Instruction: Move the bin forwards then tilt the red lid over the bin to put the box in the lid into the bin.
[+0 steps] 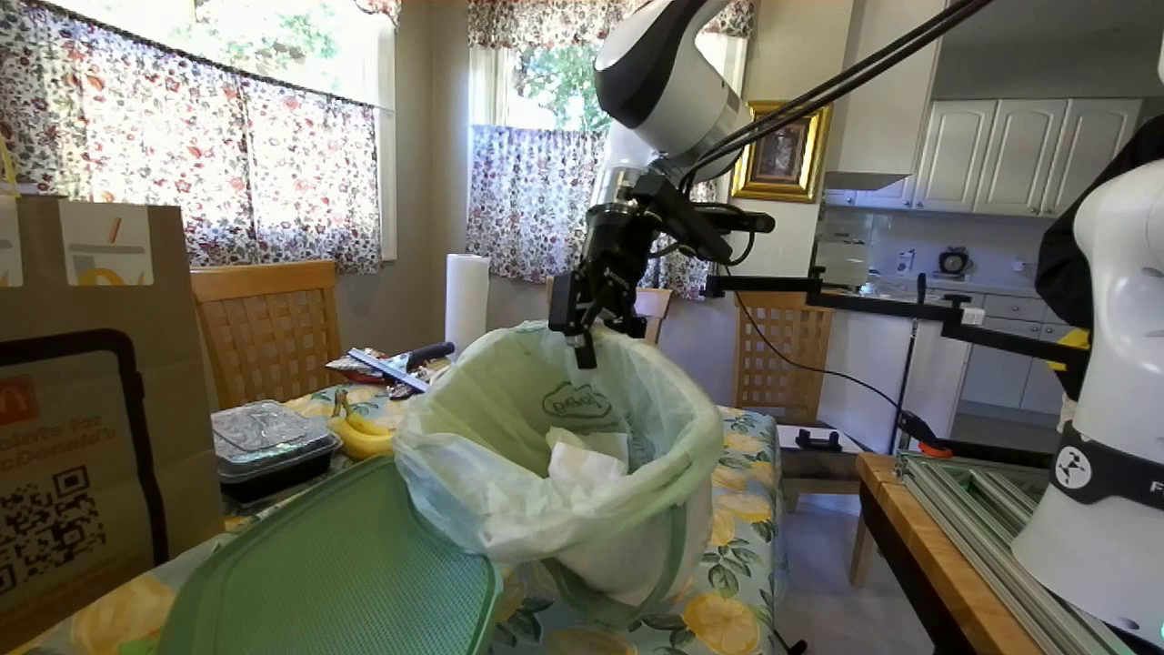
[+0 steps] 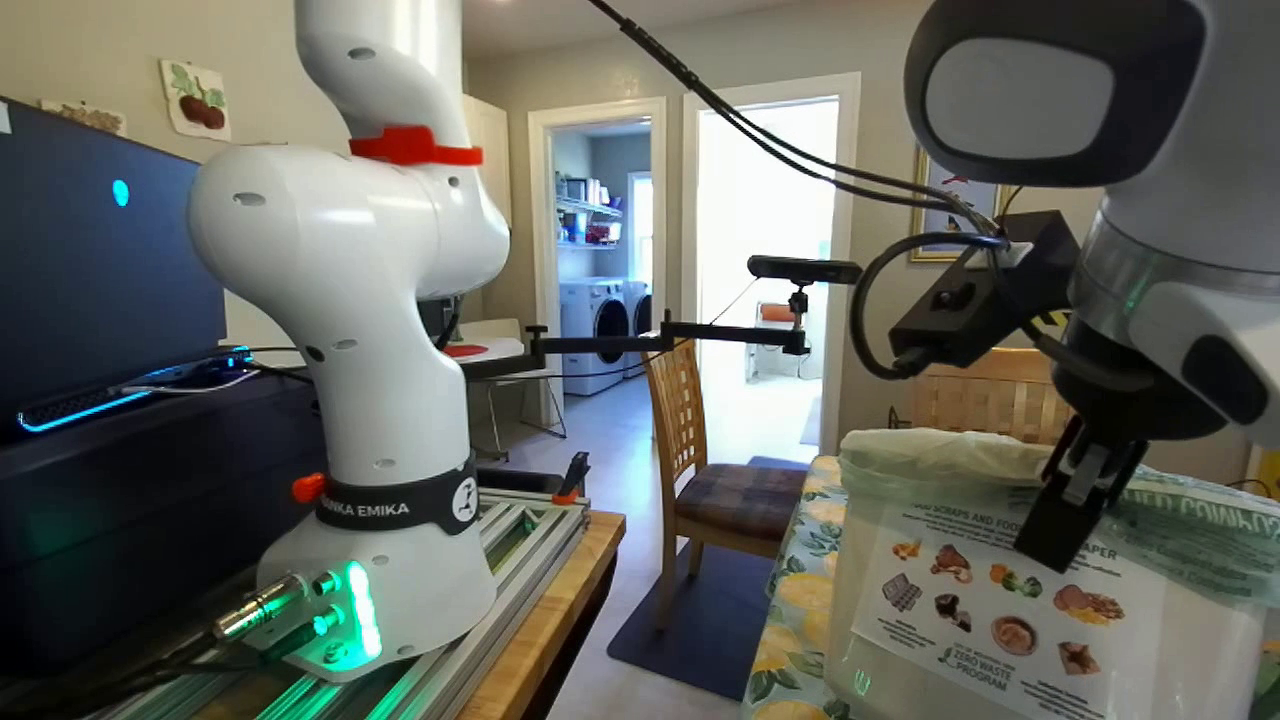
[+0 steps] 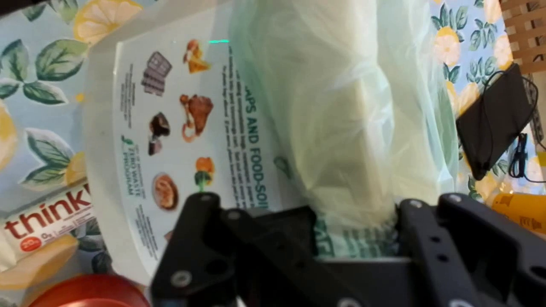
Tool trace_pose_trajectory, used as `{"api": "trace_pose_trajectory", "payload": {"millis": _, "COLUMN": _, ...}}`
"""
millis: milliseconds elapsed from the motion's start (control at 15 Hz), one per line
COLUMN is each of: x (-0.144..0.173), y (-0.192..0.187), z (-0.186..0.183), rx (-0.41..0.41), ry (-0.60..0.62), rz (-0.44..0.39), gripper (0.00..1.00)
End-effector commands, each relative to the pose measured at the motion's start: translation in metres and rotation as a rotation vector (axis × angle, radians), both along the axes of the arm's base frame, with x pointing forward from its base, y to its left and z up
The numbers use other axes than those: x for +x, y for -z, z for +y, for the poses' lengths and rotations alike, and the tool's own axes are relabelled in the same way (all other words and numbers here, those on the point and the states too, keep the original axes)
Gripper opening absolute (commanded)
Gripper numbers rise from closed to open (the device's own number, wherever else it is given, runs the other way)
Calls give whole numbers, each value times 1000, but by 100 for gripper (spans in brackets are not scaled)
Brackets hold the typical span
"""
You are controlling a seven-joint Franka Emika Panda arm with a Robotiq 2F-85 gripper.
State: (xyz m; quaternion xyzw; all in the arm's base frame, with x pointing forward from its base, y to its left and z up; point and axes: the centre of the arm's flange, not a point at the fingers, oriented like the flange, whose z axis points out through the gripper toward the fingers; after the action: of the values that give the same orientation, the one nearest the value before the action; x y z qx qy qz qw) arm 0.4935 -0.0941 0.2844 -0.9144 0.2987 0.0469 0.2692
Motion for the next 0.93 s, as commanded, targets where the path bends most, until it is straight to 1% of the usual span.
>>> {"api": "trace_pose_trajectory", "payload": {"millis": 0, "x": 16, "y": 3, "z": 1, "rx": 27, "ry": -75, "rz": -18, "gripper": 0}}
{"api": "trace_pose_trajectory", "payload": {"millis": 333, "x": 26, "y": 12, "z": 8, "rx": 19, "ry": -161, "rz": -37, "gripper": 0}}
{"api": "trace_pose_trajectory", "payload": {"millis": 533, "x": 31, "y": 18, "z": 3, "rx": -1, "ry": -237, "rz": -68, "gripper": 0}}
{"api": "trace_pose_trajectory", "payload": {"millis": 667, "x": 35, "y": 21, "z": -2, "rx": -30, "ry": -293, "rz": -93, "gripper": 0}}
{"api": "trace_pose_trajectory", "payload": {"millis": 867, "x": 41, "y": 26, "z": -5, "rx": -37, "ry": -359, "rz": -105, "gripper": 0}}
